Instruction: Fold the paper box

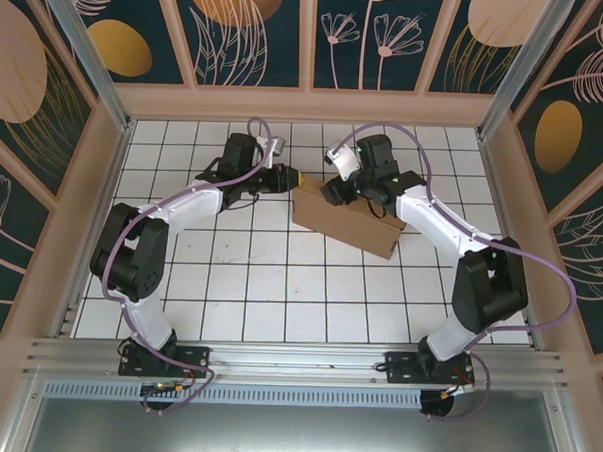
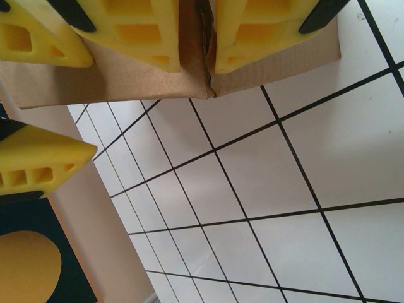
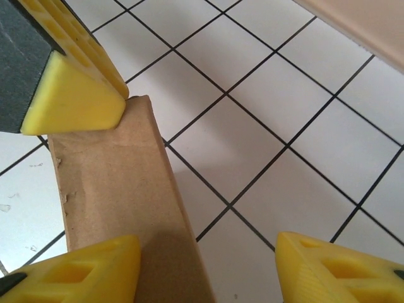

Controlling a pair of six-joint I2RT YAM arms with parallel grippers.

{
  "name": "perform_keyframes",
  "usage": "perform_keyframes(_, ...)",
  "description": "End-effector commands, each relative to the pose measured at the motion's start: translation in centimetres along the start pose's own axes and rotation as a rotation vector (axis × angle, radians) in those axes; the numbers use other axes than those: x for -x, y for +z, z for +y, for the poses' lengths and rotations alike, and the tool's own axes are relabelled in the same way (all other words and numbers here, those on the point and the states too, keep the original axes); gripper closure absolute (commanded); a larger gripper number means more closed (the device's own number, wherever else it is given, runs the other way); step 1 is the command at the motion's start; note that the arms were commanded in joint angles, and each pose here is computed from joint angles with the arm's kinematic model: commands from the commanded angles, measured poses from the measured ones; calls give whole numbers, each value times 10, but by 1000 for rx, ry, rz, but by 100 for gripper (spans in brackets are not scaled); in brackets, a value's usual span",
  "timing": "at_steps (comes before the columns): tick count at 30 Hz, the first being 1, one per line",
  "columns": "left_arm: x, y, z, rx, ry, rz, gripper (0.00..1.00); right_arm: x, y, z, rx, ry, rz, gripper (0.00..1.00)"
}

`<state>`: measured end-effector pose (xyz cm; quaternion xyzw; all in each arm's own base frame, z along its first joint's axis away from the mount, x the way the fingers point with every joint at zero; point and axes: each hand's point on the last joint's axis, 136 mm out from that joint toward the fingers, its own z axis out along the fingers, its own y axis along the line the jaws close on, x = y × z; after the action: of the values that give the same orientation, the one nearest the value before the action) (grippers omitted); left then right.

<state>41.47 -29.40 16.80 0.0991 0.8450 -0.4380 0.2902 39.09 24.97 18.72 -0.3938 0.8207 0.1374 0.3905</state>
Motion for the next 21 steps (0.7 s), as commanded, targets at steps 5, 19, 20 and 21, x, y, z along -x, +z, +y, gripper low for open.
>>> perform_keyframes(5, -57, 4, 42, 126, -124, 160, 84, -51, 18, 5, -16, -77, 226, 41)
perform_keyframes(19, -55, 4, 42, 130, -121, 158, 84, 37, -1, 31, 224, -20, -97, 17)
perform_keyframes(20, -54, 4, 41, 130, -121, 158, 84, 37, 2, 31, 234, -14, -95, 17)
perform_keyframes(21, -54, 3, 41, 130, -118, 158, 84, 38, 5, 34, 244, -14, -92, 17)
